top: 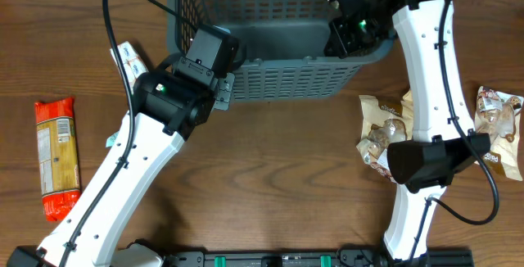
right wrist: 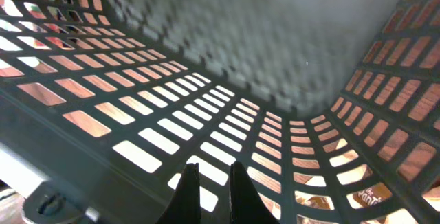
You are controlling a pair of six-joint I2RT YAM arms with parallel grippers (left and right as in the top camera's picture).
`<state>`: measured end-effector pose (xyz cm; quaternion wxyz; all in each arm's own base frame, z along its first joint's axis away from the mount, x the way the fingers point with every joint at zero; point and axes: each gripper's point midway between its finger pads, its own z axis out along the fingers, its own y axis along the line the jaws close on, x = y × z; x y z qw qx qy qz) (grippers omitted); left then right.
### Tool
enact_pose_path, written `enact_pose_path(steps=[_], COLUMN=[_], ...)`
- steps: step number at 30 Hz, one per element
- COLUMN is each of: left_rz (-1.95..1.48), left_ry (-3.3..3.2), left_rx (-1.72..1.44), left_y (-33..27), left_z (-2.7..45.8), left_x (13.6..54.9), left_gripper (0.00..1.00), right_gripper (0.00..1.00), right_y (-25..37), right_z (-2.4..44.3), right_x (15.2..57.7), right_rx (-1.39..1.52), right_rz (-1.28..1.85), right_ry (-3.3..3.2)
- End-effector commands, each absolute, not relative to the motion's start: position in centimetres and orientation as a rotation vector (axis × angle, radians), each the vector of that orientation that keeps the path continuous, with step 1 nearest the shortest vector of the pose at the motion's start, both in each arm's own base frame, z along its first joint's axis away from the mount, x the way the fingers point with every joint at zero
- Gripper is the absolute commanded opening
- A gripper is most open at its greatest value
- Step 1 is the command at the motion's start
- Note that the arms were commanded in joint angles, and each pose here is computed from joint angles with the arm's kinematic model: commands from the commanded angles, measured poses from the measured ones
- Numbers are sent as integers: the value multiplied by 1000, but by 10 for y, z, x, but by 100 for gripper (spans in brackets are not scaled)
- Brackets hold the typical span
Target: Pack container
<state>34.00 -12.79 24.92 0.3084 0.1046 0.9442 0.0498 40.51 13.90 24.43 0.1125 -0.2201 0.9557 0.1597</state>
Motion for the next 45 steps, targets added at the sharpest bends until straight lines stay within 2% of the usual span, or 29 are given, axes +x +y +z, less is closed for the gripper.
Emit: enact_pose_path(steps=[1,9,10,12,13,19,22,25,27,30,31,32,33,35,38,40,43,44,45], left_rz=[149,149,152,166,167,165,168,173,176,171,169,166,163,155,145,177,255,285,315], left_ry=[2482,2481,2481,2482,2483,2478,2485,2498,2503,2504,2502,2496,2490,2474,2433,2395,2339,2320,2305], left_rx=[283,284,291,327,332,330,332,333,334,320,319,317,315,308,289,260,184,128,58], left_y=[-126,-126,-125,-125,-125,-123,-120,-118,-116,-113,-112,-110,-109,-106,-99,-88,-65,-55,-43], left_z=[253,253,253,252,252,256,257,257,258,262,264,267,270,277,292,304,322,327,332], left_x=[346,346,345,344,344,340,336,331,327,321,319,317,315,310,300,293,283,280,276], left_gripper=[6,6,12,36,40,41,50,51,52,61,65,68,70,72,75,80,84,87,89], right_gripper=[1,1,1,1,1,2,4,18,20,22,27,39,46,49,75,85,83,77,63], right_y=[145,143,140,135,133,133,135,137,138,136,135,133,131,126,112,91,48,35,21], right_z=[246,245,245,245,245,252,258,269,278,296,303,313,321,339,371,396,429,435,441], right_x=[402,405,408,415,418,440,452,459,463,469,471,473,474,476,476,476,468,465,461], right_rx=[-685,-683,-679,-671,-668,-630,-610,-602,-599,-587,-581,-570,-563,-541,-445,-301,-53,16,92], right_rz=[465,442,413,355,335,287,286,281,278,253,238,215,198,162,92,25,-90,-115,-134], right_ry=[2800,2793,2789,2775,2767,2684,2633,2583,2548,2483,2463,2433,2411,2359,2284,2233,2159,2142,2129])
